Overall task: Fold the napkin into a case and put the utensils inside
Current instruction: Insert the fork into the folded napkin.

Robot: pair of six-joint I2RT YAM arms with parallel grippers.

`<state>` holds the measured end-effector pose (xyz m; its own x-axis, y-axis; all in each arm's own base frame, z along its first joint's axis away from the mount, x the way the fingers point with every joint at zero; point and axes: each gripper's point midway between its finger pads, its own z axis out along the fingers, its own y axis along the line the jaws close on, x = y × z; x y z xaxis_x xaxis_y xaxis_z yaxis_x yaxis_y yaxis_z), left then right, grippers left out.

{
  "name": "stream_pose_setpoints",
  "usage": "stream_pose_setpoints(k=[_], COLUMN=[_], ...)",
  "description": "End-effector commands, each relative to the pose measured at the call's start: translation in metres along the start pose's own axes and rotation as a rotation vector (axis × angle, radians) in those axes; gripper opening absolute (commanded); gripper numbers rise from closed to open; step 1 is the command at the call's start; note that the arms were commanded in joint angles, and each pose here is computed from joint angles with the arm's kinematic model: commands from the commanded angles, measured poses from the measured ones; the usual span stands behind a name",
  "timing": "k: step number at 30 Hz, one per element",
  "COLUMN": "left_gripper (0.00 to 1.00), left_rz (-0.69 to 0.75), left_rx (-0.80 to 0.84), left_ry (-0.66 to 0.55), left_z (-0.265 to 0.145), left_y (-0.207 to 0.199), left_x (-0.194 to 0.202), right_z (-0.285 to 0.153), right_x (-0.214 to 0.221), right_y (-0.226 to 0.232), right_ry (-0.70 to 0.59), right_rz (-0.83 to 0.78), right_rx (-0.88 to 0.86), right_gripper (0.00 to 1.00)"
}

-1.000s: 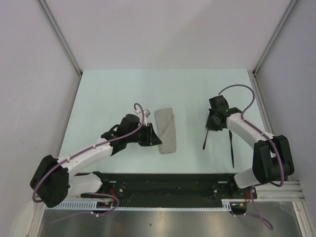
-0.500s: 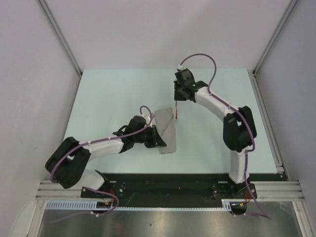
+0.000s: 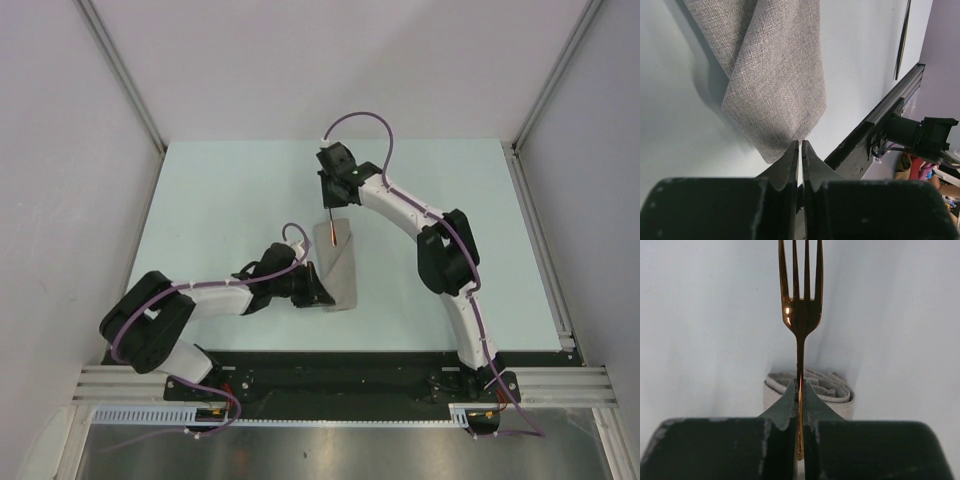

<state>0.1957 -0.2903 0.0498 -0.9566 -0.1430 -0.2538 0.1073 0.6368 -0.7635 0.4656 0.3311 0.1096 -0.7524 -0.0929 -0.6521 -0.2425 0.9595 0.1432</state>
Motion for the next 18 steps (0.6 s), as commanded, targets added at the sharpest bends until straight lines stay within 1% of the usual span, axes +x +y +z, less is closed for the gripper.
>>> stream_pose_setpoints(k=[1,9,18], left_gripper=[0.09,0.08,0.08], left_rz=[0.002,-0.008,-0.008], left_rx=[0.035,0.030,0.026], left_ry=[-0.002,0.004,0.005], left_z=[0.003,0.006,0.005], left_y=[-0.003,0.003,0.006], left_x=[-0.001,0.003,0.005], right_z=[-0.012,-0.015,-0.026], right_x=[-0.001,0.037,0.058], right_y=[0.007,0.015,0.027], right_ry=[0.003,0.073,0.090], right_rz=[0.003,0.001,0.020], right_rx=[0.010,0.031,0.044], right_gripper=[0.00,0.00,0.00])
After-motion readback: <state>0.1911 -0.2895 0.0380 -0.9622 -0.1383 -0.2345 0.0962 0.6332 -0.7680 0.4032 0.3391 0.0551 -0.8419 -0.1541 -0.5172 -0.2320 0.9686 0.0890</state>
